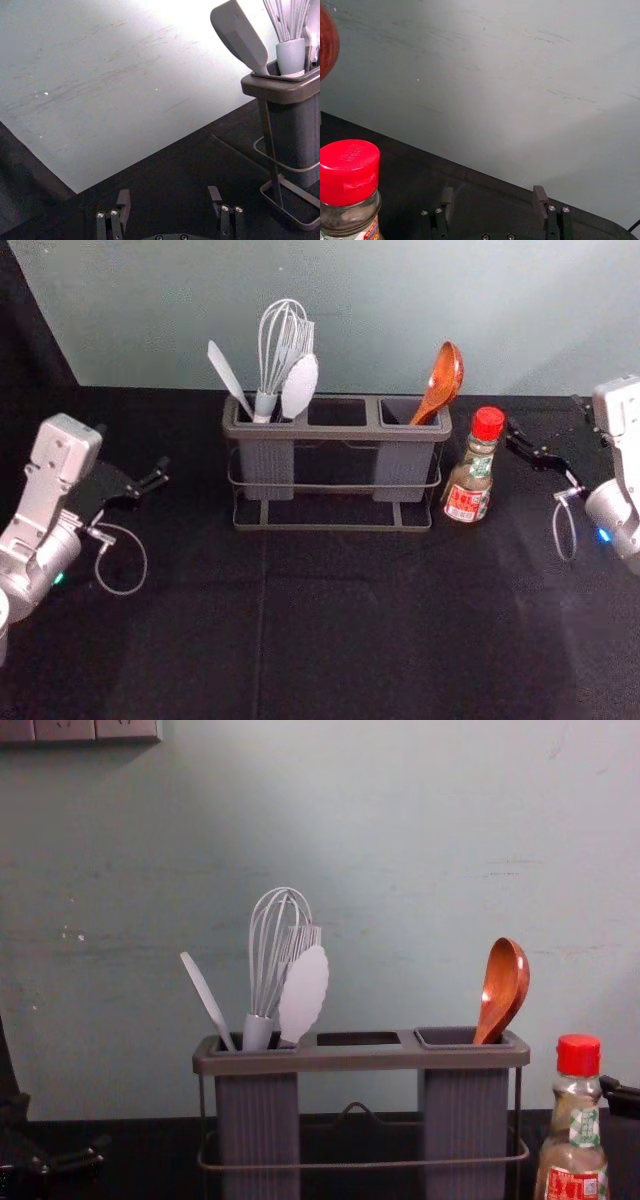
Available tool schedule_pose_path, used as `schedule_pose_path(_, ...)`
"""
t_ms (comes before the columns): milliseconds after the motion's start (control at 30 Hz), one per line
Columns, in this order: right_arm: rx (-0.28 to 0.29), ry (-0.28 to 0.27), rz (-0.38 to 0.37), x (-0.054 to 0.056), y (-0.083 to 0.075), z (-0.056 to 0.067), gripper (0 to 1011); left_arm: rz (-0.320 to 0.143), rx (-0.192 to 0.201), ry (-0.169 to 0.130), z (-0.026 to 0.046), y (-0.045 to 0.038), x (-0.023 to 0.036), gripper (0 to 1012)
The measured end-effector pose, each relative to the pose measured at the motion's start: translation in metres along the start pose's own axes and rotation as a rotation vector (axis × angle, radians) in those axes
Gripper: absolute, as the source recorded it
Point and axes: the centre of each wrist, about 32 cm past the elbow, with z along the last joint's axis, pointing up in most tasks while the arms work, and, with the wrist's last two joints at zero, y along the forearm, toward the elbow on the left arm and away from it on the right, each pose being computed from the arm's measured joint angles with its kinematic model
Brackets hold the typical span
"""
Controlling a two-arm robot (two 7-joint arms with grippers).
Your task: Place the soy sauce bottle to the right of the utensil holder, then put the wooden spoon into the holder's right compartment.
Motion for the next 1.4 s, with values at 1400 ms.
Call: schedule_pose_path(1400, 0.000, 0.000, 0.001, 0.0001, 0.0001, 0.0002, 1004, 0.000, 0.000, 0.000, 0.0000, 0.0000, 0.0000, 1011)
